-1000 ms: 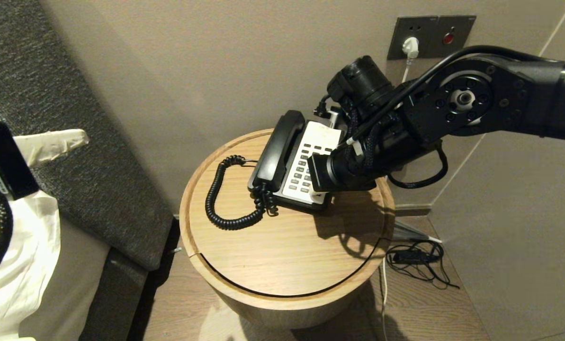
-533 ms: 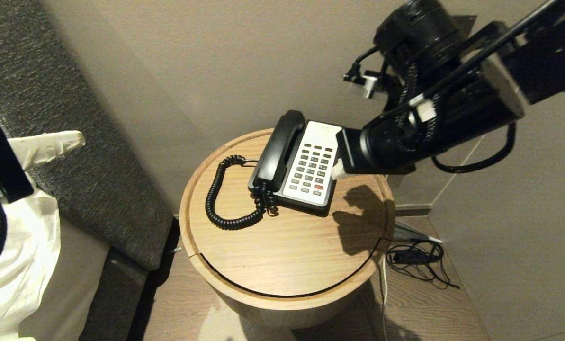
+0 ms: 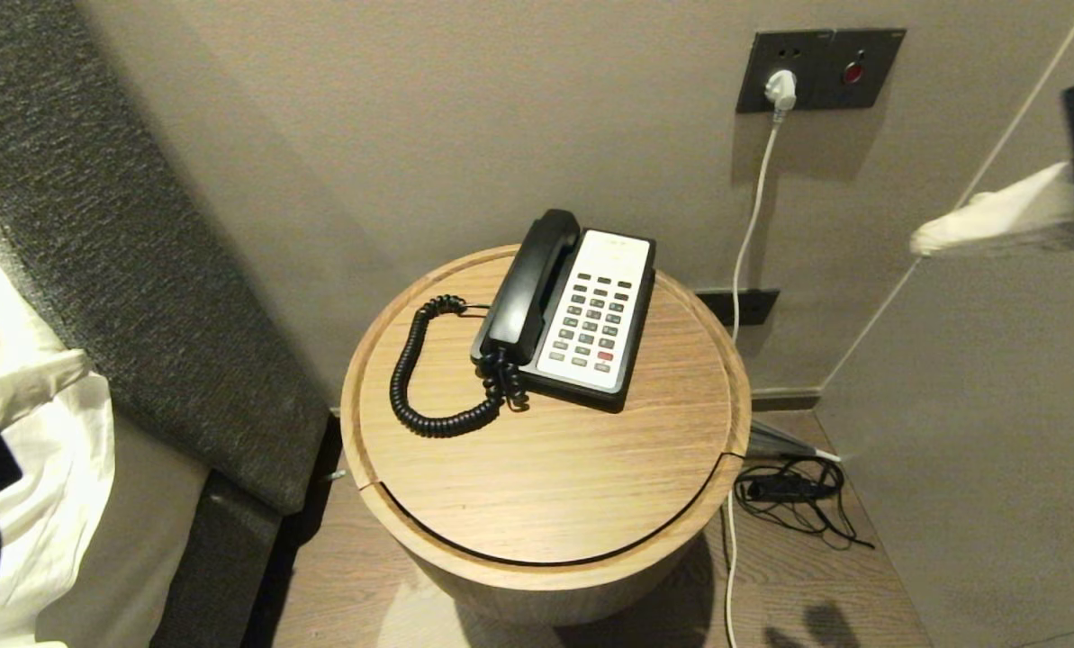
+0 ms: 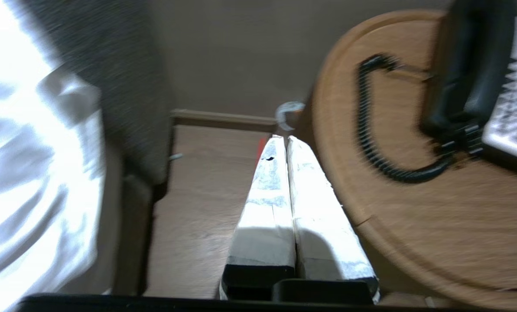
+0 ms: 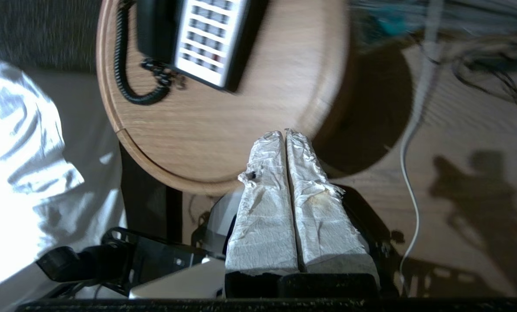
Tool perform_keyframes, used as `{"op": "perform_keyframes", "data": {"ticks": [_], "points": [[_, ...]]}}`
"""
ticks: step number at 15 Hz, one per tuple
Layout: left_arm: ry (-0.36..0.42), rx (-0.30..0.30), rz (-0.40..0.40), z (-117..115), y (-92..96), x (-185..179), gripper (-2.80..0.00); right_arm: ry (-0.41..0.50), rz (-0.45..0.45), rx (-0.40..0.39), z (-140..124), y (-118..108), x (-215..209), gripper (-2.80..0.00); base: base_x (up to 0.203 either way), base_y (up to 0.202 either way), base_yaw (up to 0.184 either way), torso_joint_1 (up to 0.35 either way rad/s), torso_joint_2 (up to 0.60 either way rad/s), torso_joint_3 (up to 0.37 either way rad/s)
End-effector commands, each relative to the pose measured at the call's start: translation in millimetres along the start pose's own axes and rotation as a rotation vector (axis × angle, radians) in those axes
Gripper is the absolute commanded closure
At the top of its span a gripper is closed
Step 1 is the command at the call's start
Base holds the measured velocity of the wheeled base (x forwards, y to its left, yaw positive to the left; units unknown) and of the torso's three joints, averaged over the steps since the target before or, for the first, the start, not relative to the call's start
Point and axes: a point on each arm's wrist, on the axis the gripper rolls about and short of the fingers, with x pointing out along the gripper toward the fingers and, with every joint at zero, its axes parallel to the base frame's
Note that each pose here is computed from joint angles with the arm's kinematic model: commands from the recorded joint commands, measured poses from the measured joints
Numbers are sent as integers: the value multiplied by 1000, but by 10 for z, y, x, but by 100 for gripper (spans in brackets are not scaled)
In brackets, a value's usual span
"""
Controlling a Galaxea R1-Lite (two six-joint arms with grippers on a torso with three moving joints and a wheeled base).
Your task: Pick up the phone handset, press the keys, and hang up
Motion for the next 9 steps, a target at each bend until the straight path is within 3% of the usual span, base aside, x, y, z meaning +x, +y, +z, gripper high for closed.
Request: {"op": "perform_keyframes", "data": {"ticks": [1,6,9], "points": [[-56,-9,38,-179,129,-273,0,-145,-7,80,-336,-337,-763,0,0,0,0,0,0,0],[-145,-10,186,-689,320,-684,0,-282,-50,240,-1310,-716,-1398,0,0,0,0,0,0,0],[-184,24,263,-961,361,-851,0,-295,-92,365,-1837,-830,-1504,0,0,0,0,0,0,0]]}}
